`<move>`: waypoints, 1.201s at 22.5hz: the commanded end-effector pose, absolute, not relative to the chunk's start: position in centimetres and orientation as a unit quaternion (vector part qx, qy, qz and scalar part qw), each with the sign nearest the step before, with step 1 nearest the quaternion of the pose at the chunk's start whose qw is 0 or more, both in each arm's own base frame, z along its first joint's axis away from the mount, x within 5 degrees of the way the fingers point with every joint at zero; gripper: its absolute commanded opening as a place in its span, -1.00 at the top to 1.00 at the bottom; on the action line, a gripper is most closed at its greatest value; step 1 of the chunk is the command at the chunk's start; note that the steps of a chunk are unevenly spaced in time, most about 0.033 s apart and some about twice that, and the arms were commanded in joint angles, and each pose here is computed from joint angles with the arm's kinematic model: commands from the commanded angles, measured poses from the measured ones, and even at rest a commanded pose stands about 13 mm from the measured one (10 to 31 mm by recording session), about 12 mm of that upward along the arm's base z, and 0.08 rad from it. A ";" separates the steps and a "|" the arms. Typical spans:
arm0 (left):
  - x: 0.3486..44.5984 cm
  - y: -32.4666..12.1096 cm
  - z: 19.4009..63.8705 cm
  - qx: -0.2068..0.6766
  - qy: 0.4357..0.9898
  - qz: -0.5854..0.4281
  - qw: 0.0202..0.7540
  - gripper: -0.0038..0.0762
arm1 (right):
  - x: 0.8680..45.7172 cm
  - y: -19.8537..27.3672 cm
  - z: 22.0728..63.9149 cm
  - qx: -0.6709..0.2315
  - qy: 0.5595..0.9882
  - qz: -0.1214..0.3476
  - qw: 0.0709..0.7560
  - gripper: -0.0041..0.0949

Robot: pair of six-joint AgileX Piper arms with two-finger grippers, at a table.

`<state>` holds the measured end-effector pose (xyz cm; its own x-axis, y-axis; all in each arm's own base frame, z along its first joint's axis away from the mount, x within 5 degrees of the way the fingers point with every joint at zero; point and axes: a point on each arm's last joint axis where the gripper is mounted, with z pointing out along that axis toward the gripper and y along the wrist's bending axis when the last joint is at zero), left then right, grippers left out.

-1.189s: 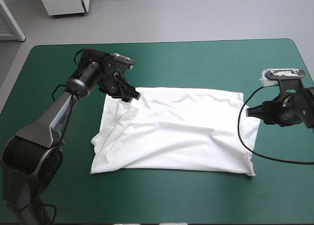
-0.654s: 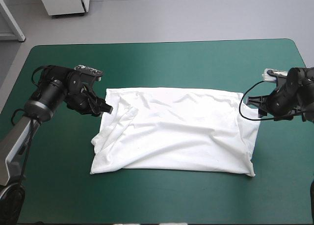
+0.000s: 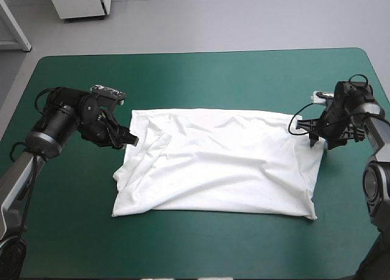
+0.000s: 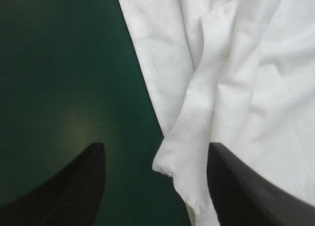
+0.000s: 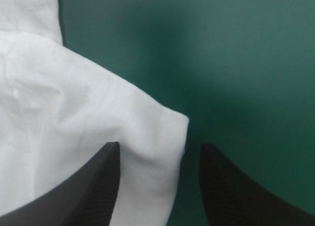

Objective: Fold the cloth

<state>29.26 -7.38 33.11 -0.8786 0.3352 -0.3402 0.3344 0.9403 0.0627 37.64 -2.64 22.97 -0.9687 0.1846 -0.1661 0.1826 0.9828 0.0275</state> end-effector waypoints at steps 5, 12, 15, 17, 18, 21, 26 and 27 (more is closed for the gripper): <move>28.8 -7.3 35.1 0.168 0.960 -0.004 0.224 -0.19 | 37.8 -3.0 25.2 0.101 0.987 0.006 0.123 0.47; 29.0 -7.3 35.2 0.168 0.957 -0.005 0.235 -0.19 | 37.4 -2.9 25.4 0.094 0.990 0.007 0.102 0.96; 29.0 -7.3 35.2 0.168 0.957 -0.005 0.235 -0.19 | 37.3 -2.4 27.7 0.093 0.987 0.031 0.129 0.96; 29.1 -7.3 35.2 0.168 0.957 -0.005 0.238 -0.19 | 37.1 -1.7 29.4 0.087 0.984 0.067 0.137 0.96; 29.1 -7.3 35.3 0.168 0.956 -0.005 0.239 -0.19 | 37.0 -1.5 29.6 0.085 0.985 0.077 0.131 0.96; 29.1 -7.3 35.3 0.168 0.956 -0.005 0.240 -0.19 | 36.8 1.3 30.0 0.045 0.985 0.113 0.121 0.96; 29.1 -7.3 35.3 0.167 0.956 -0.006 0.240 -0.19 | 36.9 7.0 29.6 -0.030 0.983 0.122 0.136 0.96; 29.1 -7.4 35.3 0.167 0.957 -0.007 0.239 -0.19 | 37.0 7.8 29.4 -0.036 0.982 0.127 0.138 0.96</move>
<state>29.58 -7.45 33.22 -0.8639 0.3346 -0.3765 0.3342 0.9400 0.0685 37.28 5.85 27.02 -0.9839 -0.0003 -0.1786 -0.0389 0.9764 0.2126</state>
